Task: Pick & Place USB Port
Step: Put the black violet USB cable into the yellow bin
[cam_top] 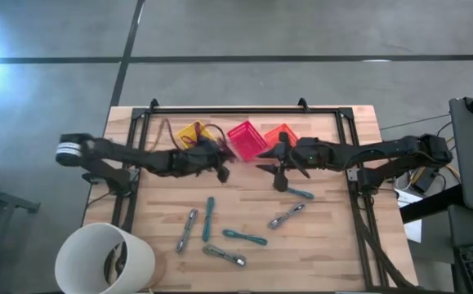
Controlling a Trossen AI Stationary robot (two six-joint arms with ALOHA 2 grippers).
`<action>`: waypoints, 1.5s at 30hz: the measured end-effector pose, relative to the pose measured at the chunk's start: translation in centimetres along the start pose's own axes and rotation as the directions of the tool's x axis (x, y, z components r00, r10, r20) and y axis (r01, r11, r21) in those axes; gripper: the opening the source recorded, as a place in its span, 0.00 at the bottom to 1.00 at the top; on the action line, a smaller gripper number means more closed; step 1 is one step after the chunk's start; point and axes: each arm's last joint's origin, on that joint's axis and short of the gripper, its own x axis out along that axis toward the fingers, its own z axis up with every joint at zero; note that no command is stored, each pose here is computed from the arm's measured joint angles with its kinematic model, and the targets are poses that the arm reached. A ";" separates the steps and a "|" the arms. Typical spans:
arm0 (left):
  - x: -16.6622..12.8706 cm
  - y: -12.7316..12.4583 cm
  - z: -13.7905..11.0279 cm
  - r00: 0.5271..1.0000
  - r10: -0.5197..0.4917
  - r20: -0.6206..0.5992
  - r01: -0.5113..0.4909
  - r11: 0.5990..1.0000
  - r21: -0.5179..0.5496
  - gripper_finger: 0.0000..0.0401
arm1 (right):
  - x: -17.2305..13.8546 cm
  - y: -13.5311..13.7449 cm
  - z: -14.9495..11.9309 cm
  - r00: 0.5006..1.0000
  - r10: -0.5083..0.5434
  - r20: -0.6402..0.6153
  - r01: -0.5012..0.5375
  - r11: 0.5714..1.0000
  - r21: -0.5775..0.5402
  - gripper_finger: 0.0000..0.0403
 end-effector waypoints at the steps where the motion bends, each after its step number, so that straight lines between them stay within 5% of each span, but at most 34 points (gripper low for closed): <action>1: -0.5 0.7 0.5 0.999 0.042 -0.004 -0.042 0.999 -0.006 0.04 | -0.2 0.0 0.1 1.000 0.000 -0.001 0.000 1.000 0.004 0.41; 6: -2.1 4.6 1.3 0.961 0.256 -0.101 -0.264 0.961 -0.079 0.04 | -0.3 0.2 0.1 1.000 0.010 -0.003 -0.010 1.000 0.004 0.40; 11: -1.5 8.3 0.9 0.915 0.322 -0.241 -0.369 0.911 -0.183 0.04 | 0.1 0.2 -0.3 1.000 0.008 -0.018 -0.008 1.000 -0.002 0.40; 20: 1.2 11.6 -1.4 0.873 0.281 -0.399 -0.397 0.884 -0.247 0.04 | 1.0 0.2 -1.0 0.998 0.003 -0.062 -0.004 1.000 -0.016 0.39; 30: 2.2 12.0 -2.5 0.857 0.165 -0.488 -0.350 0.882 -0.316 0.05 | 1.4 0.2 -1.4 0.997 0.001 -0.081 -0.006 0.998 -0.068 0.39; 45: 1.8 12.2 -1.8 0.849 0.189 -0.494 -0.370 0.879 -0.301 0.27 | 1.3 0.2 -1.4 0.997 0.001 -0.080 -0.007 0.998 -0.068 0.38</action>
